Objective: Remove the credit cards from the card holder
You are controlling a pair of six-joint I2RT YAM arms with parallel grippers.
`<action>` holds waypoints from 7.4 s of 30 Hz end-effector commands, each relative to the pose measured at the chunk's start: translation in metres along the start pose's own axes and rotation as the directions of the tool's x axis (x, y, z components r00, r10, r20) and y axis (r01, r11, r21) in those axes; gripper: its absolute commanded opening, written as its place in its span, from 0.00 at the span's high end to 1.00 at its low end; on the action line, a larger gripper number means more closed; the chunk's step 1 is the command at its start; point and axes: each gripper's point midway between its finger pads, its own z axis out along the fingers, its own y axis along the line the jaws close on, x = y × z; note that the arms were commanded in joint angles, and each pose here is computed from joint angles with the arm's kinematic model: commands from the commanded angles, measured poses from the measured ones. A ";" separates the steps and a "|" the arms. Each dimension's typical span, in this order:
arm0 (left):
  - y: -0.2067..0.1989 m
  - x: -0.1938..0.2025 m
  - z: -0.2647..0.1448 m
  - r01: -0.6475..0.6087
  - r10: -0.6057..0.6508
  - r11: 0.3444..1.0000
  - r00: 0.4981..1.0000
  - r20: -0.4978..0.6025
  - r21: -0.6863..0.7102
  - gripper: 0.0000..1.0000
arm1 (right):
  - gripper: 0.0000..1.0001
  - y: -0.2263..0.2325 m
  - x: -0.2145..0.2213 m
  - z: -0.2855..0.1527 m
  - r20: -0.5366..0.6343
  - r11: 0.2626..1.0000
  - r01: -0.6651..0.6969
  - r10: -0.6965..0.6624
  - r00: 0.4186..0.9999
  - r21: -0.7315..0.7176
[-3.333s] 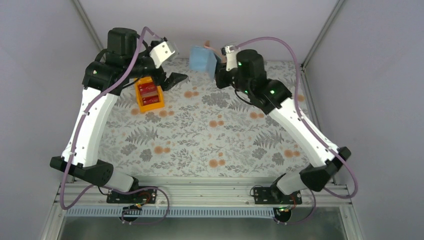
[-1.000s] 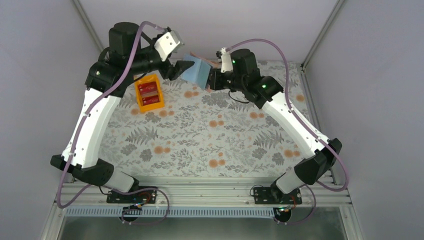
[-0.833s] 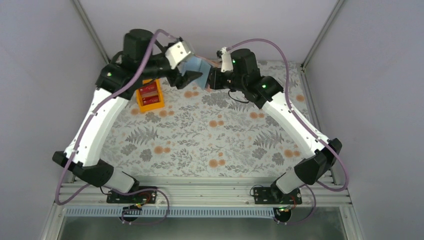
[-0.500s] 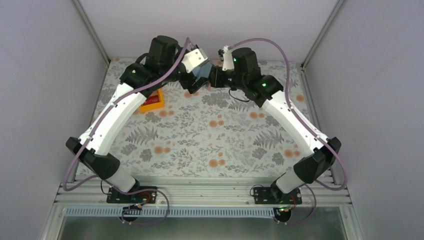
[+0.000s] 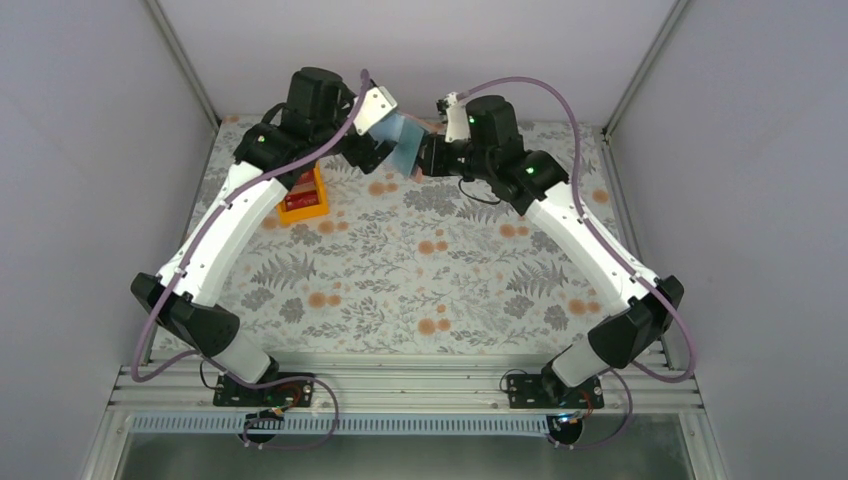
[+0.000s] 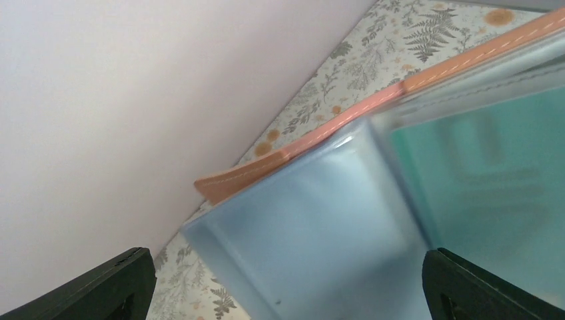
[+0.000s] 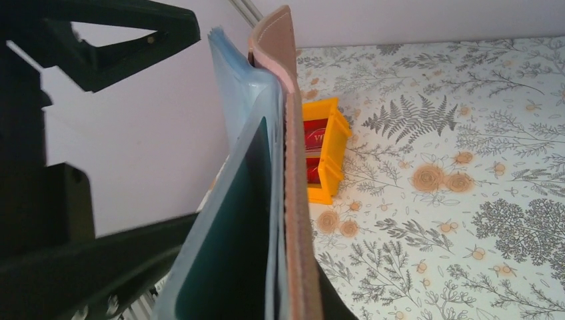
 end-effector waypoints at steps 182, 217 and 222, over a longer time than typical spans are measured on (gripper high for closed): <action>-0.104 0.006 -0.161 -0.201 -0.257 0.606 0.867 0.428 0.770 0.74 | 0.96 0.121 0.051 -0.097 0.229 0.527 0.609 -0.615 0.755 -0.592; -0.142 0.151 0.007 0.541 -0.577 0.322 0.763 -0.292 0.777 0.98 | 0.96 0.064 0.018 -0.146 0.233 0.699 0.613 -0.569 0.789 -0.369; -0.163 0.199 0.043 0.651 -0.564 0.259 0.702 -0.436 0.713 0.98 | 0.96 0.051 0.016 -0.130 0.183 0.745 0.565 -0.537 0.824 -0.355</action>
